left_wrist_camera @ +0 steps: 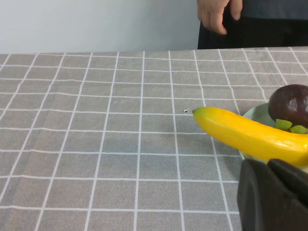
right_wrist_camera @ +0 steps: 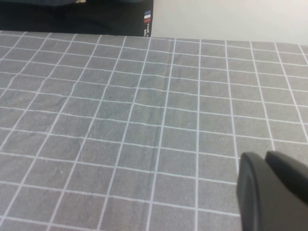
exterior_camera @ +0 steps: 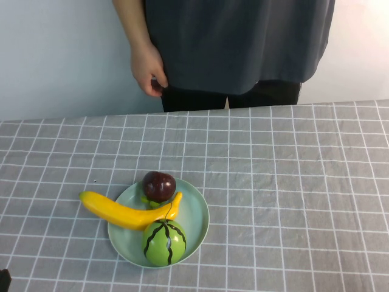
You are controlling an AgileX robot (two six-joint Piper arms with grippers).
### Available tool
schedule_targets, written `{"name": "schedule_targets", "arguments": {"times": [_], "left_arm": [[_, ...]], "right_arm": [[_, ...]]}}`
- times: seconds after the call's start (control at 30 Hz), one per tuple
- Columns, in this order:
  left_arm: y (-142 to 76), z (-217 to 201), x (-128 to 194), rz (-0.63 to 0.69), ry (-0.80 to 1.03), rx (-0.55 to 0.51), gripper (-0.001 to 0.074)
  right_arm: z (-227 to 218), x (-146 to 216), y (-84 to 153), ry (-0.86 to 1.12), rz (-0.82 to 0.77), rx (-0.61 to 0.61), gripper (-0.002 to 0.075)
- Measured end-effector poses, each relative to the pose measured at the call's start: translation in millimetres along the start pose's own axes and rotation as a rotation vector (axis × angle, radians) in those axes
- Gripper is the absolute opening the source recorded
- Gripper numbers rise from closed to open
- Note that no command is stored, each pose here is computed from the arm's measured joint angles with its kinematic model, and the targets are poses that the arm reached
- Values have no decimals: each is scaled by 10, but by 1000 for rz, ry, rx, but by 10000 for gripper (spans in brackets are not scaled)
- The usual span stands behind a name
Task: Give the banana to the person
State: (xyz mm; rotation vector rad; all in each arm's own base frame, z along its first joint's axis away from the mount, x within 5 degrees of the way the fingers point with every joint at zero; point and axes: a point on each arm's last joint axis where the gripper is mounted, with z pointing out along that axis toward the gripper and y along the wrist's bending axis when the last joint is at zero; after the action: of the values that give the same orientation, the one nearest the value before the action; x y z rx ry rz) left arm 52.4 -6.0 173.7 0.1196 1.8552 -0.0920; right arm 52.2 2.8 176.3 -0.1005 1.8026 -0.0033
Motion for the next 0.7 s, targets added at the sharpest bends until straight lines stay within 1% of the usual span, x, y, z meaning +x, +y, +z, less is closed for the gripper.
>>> {"name": "schedule_targets", "arguments": {"times": [0.43, 0.53, 0.63, 0.7], "left_arm": [[0, 0, 0, 0, 0, 0, -4], [-6, 0, -1, -17, -1, 7, -4], [-30, 2, -15, -121, -19, 35, -4], [-54, 1, -41, -249, -47, 65, -4]], "right_arm": [[0, 0, 0, 0, 0, 0, -6], [0, 0, 0, 0, 0, 0, -6], [0, 0, 0, 0, 0, 0, -6], [0, 0, 0, 0, 0, 0, -6]]}}
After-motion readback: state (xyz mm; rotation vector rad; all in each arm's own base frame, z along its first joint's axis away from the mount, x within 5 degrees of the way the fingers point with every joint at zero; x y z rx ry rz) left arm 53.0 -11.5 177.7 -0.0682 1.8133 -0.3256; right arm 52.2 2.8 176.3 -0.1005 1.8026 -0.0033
